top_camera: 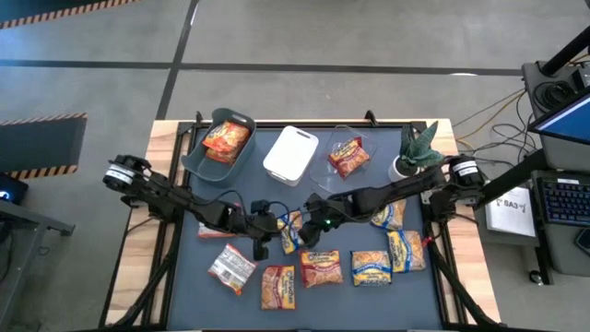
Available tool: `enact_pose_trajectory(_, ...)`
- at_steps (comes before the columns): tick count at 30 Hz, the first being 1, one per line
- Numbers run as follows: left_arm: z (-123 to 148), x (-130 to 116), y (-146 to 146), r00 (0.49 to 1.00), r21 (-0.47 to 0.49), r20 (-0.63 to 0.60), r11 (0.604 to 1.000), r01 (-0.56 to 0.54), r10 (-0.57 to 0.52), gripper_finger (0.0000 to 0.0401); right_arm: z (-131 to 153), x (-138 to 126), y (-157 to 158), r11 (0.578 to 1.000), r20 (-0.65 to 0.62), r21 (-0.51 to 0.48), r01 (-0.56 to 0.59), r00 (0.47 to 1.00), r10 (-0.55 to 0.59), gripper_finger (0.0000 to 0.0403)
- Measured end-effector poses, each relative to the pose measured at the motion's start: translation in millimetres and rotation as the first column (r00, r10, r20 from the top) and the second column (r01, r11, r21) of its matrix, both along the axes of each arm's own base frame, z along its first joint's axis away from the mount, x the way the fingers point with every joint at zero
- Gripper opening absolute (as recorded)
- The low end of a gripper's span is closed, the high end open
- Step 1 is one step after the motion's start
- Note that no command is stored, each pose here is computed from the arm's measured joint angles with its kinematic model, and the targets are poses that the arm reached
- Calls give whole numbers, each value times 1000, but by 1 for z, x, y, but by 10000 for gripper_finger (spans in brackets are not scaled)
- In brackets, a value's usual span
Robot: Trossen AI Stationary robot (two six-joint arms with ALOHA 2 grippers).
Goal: Sort Maruchan noodles
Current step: Put the blue noodle pack into the white bin
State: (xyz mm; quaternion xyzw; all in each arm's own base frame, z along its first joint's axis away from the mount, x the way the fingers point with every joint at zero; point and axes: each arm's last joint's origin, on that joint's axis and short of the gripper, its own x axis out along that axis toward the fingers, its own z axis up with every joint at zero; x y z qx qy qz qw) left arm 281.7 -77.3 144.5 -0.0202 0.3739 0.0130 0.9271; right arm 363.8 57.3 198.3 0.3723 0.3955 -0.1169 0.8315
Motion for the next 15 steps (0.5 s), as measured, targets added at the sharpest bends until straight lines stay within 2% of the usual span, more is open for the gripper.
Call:
enact_pose_trajectory(6,-11,2,-3,1000,3,-18,1000,6,-6,1,-13,3,-8,1000,-40,-11,12,999,-12,240)
enact_pose_trajectory(15,-25,-4,-1,999,-2,-44,1000,-8,8,0,-9,5,-8,1000,-3,-4,14,1000,-14,240)
